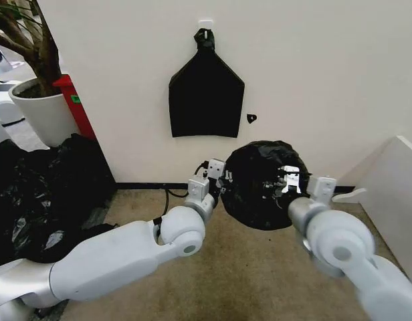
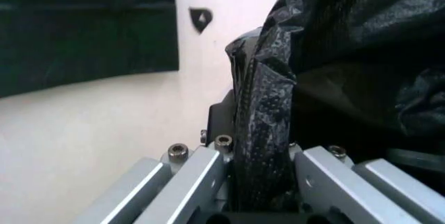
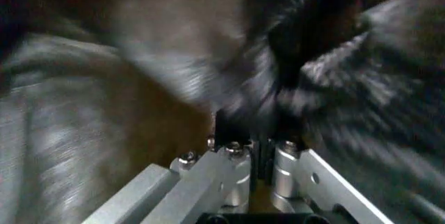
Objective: Place the garbage bag over the trash bin.
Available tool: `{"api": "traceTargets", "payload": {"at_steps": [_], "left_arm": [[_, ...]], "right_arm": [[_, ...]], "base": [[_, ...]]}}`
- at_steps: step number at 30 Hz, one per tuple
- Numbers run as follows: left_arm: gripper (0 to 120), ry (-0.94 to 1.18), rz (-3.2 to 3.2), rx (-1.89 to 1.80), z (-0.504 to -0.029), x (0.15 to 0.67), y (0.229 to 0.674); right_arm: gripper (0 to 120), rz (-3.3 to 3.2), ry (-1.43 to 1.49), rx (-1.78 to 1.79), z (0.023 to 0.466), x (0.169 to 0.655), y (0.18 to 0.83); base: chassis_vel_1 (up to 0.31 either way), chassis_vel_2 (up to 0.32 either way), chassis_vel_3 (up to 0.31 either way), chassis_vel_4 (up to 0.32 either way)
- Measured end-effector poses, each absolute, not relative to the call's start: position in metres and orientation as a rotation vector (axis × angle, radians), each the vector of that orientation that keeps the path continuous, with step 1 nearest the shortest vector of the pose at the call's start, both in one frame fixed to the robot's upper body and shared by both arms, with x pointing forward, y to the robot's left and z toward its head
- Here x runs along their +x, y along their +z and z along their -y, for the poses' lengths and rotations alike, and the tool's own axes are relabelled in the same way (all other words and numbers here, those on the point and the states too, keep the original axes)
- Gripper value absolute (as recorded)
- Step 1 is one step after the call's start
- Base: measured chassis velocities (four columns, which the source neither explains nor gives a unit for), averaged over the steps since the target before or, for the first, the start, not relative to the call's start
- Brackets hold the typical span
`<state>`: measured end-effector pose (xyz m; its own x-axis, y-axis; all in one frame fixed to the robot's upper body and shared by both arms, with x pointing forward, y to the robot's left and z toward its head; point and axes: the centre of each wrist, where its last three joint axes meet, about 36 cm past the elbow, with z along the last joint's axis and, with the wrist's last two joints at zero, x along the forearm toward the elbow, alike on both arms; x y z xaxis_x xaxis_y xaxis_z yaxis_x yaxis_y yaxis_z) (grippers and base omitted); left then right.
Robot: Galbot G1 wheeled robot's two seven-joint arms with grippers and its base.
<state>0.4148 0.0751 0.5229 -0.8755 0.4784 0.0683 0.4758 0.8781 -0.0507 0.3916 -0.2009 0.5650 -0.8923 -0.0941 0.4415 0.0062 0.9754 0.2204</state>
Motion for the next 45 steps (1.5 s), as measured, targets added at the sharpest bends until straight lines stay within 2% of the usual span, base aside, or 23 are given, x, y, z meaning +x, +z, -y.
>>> {"api": "traceTargets", "payload": {"at_steps": [4, 15, 26, 36, 45], "left_arm": [[0, 0.058, 2.989, -0.823, -0.069, 0.412, 0.528], [0, 0.084, 2.982, -0.908, -0.058, 0.404, 0.531], [0, 0.131, 3.020, -0.721, -0.055, 0.430, 0.533], [0, 0.150, 2.987, -0.698, -0.042, 0.432, 0.528], [0, 0.158, 2.976, -0.672, -0.032, 0.446, 0.531]], "right_arm": [[0, 2.625, -0.266, -0.069, 0.190, 0.424, 0.538], [0, 2.571, -0.307, -0.126, 0.191, 0.440, 0.525], [0, 2.585, -0.352, -0.040, 0.196, 0.395, 0.547], [0, 2.717, -0.362, 0.071, 0.204, 0.380, 0.569], [0, 2.822, -0.301, 0.191, 0.212, 0.346, 0.599]], "base": [[0.000, 0.000, 0.000, 0.000], [0.000, 0.000, 0.000, 0.000], [0.000, 0.000, 0.000, 0.000], [0.000, 0.000, 0.000, 0.000], [0.000, 0.000, 0.000, 0.000]]}}
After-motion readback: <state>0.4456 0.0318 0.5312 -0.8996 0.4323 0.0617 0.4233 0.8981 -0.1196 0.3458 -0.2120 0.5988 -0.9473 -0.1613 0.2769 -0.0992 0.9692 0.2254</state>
